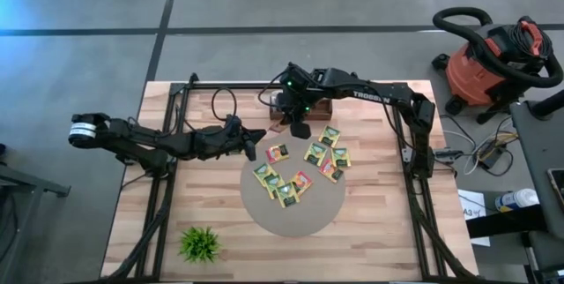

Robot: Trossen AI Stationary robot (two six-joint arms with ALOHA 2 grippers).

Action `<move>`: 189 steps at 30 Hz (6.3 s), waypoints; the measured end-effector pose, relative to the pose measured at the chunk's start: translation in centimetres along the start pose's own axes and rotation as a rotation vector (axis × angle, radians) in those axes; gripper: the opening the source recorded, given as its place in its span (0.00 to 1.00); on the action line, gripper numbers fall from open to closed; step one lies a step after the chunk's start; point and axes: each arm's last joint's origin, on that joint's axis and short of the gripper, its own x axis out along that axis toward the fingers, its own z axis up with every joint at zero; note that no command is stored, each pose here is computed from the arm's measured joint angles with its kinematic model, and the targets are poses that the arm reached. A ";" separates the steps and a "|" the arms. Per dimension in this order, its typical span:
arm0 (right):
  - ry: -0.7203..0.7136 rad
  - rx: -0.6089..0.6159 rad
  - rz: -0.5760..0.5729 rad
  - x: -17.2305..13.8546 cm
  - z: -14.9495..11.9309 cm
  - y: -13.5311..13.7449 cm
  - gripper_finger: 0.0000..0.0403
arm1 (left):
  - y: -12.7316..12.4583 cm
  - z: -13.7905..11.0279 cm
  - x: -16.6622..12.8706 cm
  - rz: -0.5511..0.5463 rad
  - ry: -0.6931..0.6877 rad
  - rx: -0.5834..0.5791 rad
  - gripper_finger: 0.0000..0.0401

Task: Pick & Place Tea
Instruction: Put the orange tea bag into the middle section of the wooden organizer

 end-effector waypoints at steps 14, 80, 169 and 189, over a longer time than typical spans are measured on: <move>0.078 0.020 0.037 0.6 -0.7 0.8 0.02 | -1.0 0.8 2.6 0.011 0.049 0.109 0.40; 0.269 -0.019 -0.081 -0.6 -2.8 0.7 0.16 | -2.7 0.7 8.5 0.025 0.162 0.382 0.00; 0.122 0.592 -0.012 10.0 -12.0 -3.0 0.50 | 2.1 -8.1 12.4 0.208 0.560 0.222 0.14; 0.153 0.796 0.015 10.0 -12.2 -2.7 0.41 | 2.8 -9.3 13.3 0.228 0.514 0.180 0.14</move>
